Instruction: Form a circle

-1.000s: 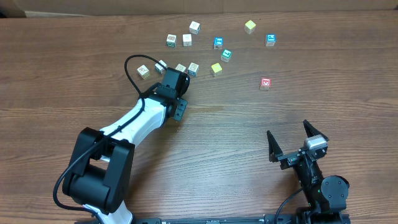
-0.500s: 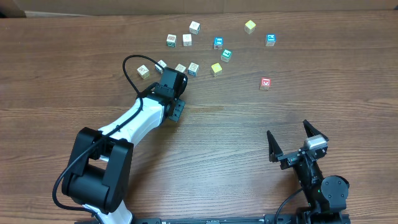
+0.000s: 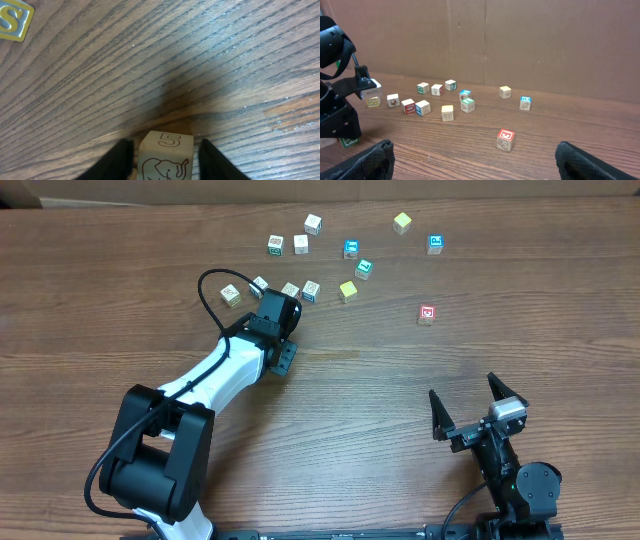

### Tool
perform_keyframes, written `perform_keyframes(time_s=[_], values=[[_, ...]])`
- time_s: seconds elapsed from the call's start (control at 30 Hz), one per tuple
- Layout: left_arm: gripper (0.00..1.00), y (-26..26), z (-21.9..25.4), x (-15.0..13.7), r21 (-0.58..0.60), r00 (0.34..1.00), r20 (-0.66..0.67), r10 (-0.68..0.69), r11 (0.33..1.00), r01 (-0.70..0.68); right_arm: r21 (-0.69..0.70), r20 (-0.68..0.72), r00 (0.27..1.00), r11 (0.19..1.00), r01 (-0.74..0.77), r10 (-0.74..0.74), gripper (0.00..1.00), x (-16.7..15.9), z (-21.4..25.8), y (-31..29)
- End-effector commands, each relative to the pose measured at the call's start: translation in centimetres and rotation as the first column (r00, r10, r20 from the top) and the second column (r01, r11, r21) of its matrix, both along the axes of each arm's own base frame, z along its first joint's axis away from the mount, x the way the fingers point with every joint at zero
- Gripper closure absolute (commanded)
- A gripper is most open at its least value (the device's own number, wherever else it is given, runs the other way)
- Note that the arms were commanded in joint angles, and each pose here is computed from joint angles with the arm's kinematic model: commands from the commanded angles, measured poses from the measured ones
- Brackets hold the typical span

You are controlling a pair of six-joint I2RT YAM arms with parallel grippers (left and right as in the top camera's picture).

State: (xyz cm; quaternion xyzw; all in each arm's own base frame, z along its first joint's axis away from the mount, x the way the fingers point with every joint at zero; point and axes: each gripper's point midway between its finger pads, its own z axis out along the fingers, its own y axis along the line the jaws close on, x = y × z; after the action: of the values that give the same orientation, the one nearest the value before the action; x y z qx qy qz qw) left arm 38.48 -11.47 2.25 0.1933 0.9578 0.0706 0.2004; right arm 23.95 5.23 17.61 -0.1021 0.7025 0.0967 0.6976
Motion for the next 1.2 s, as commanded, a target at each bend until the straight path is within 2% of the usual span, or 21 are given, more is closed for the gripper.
perform_keyframes(time_s=[0.0, 0.7, 0.83, 0.93, 1.03, 1.17], values=[[0.57, 0.6, -0.7, -0.4, 0.022, 1.000, -0.018, 0.000, 1.000, 0.000, -0.001, 0.003, 1.000, 1.000, 0.002, -0.002, 0.00, 0.0, -0.2, 0.0], [0.59, 0.2, -0.2, 0.7, -0.020, 0.998, 0.032, 0.049, 0.999, -0.048, -0.001, 0.003, 1.000, 1.000, 0.002, -0.002, 0.00, 0.0, -0.2, 0.0], [0.55, 0.1, -0.3, 0.6, -0.025, 0.998, 0.030, 0.047, 0.999, -0.046, -0.001, 0.003, 1.000, 1.000, 0.002, -0.002, 0.00, 0.0, -0.2, 0.0], [0.71, 0.1, -0.3, 0.6, -0.027, 0.999, 0.030, 0.045, 0.999, -0.045, -0.001, 0.003, 1.000, 1.000, 0.002, -0.002, 0.00, 0.0, -0.2, 0.0], [0.76, 0.0, -0.2, 0.9, -0.031, 0.998, 0.039, 0.046, 0.999, -0.044, -0.001, 0.003, 1.000, 1.000, 0.002, -0.002, 0.00, 0.0, -0.2, 0.0], [0.77, -0.2, 0.1, 1.3, -0.040, 0.997, 0.059, 0.046, 0.998, -0.044, -0.001, 0.003, 1.000, 1.000, 0.002, -0.002, 0.00, 0.0, -0.2, 0.0]])
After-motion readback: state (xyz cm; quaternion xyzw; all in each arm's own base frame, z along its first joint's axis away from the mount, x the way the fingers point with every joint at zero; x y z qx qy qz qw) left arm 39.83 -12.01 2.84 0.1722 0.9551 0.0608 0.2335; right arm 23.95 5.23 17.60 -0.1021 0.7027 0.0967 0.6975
